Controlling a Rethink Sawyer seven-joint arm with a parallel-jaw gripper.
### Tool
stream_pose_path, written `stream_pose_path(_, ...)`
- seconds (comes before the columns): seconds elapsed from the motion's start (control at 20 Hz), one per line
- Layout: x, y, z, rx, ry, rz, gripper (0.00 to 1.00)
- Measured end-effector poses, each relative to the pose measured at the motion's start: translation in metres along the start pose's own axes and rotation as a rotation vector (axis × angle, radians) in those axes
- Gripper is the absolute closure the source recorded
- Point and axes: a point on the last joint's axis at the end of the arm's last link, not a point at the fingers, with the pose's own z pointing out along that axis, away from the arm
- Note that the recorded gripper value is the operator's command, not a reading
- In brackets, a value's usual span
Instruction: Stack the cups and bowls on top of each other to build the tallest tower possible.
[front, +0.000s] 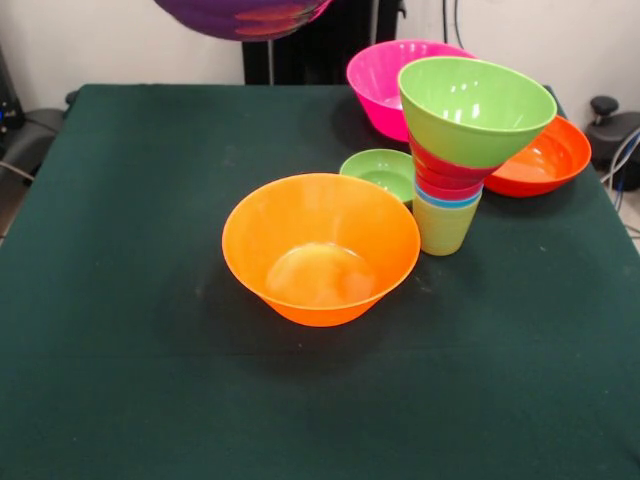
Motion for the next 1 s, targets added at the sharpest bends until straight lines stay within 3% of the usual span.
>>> stream_pose_path(0.45, 0.015, 0.055, 0.028, 0.022, -0.08, -0.035, 1.0)
stream_pose_path(0.65, 0.029, 0.082, 0.045, 0.028, -0.09, -0.039, 1.0)
stream_pose_path(1.0, 0.045, 0.102, 0.059, 0.039, -0.081, -0.021, 1.0)
